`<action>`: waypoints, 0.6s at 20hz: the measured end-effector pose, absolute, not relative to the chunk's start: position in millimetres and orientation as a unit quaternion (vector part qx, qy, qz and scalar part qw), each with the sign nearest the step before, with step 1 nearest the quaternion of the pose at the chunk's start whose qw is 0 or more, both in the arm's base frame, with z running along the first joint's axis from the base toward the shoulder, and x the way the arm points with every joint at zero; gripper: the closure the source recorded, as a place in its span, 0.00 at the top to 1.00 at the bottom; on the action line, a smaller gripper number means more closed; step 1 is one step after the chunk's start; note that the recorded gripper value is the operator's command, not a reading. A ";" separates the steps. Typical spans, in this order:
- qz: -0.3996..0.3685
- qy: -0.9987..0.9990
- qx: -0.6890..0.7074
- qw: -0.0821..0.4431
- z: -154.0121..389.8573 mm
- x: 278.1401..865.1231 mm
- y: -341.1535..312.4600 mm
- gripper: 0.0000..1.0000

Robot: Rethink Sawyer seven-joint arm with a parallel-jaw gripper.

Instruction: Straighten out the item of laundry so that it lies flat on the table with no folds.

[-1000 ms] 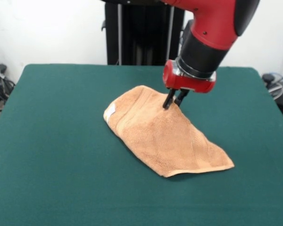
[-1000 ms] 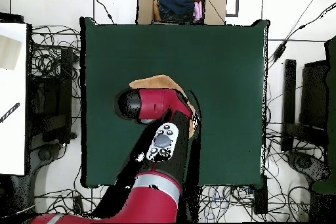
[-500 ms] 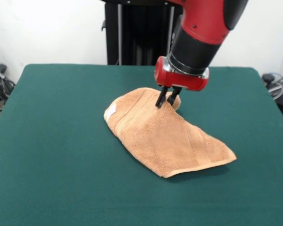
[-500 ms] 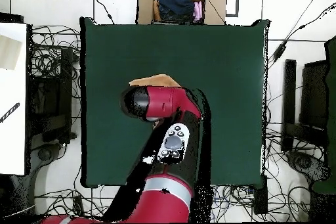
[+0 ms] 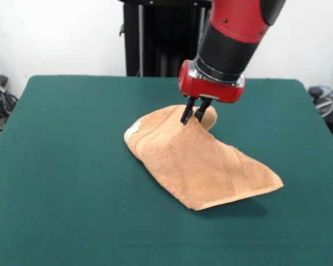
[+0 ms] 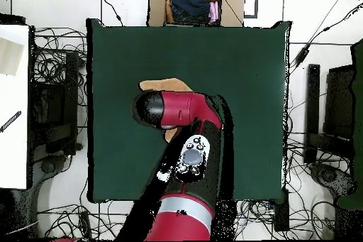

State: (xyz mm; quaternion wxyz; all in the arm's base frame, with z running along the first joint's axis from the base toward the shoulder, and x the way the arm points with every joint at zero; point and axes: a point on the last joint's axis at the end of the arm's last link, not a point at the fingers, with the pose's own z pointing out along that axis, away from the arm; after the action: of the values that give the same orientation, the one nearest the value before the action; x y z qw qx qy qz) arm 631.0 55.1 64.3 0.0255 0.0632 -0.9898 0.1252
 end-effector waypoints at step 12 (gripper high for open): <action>0.122 -0.990 0.059 0.024 65.3 632.9 51.8 0.00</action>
State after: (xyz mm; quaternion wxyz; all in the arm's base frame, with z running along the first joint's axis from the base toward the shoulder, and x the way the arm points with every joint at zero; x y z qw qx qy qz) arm 632.9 51.8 65.3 0.0240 0.0593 -0.9905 0.1219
